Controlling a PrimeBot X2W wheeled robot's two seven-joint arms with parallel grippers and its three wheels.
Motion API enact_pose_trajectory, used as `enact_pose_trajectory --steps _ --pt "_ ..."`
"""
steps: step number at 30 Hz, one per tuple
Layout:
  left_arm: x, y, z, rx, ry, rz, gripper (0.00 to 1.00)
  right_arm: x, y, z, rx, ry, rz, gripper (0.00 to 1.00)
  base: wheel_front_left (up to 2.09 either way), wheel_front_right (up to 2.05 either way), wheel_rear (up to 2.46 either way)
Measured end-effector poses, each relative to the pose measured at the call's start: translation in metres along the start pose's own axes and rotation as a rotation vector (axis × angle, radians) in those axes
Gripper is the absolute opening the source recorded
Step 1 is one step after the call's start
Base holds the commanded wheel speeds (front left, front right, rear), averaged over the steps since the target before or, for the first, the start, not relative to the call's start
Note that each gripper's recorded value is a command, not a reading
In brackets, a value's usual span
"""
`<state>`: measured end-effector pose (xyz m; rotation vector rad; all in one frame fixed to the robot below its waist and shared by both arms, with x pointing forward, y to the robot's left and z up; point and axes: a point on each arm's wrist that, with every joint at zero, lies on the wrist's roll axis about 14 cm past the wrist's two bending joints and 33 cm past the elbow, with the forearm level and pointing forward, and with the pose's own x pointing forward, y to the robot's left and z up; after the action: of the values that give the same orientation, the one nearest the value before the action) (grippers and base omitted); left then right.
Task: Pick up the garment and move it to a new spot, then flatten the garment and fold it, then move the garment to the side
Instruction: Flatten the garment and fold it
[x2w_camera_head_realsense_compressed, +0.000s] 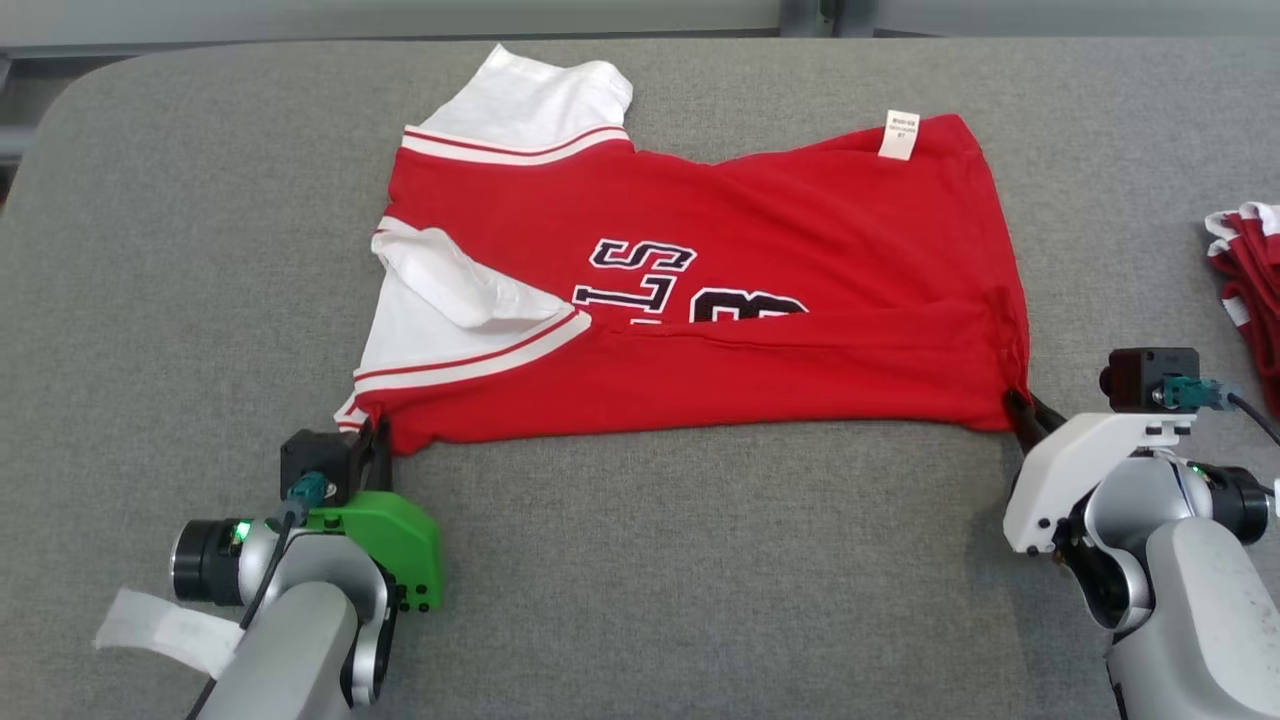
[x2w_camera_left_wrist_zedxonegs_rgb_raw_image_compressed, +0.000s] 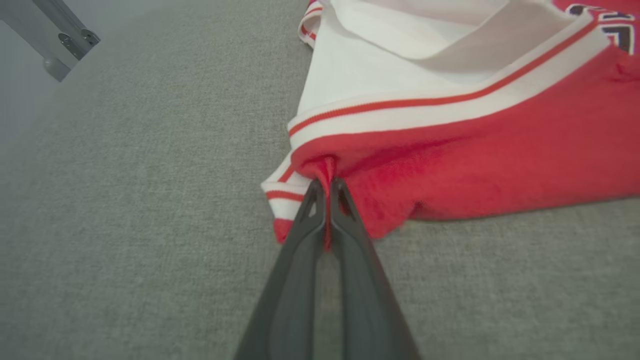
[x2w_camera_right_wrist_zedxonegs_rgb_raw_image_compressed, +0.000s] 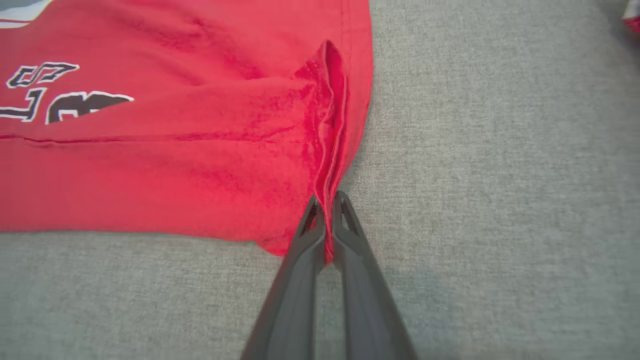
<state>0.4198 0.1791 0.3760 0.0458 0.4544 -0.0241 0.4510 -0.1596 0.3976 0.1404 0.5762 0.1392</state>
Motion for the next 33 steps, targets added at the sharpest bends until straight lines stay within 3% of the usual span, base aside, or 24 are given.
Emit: enact_pose_trajectory --steps 14,24,33 --pt "-0.058 -0.006 0.007 -0.034 -0.036 -0.023 0.00 -0.066 -0.008 0.002 0.020 -0.029 -0.026 0.00 0.00 0.00 0.00" --pt "-0.107 -0.017 -0.021 -0.076 0.030 -0.028 0.00 -0.108 -0.005 -0.032 0.074 0.020 -0.035 0.00 0.00 0.00 0.00" --pt "-0.123 -0.017 -0.041 -0.099 0.078 0.005 0.00 -0.120 0.002 -0.059 0.027 0.068 -0.035 0.00 0.00 0.00 0.00"
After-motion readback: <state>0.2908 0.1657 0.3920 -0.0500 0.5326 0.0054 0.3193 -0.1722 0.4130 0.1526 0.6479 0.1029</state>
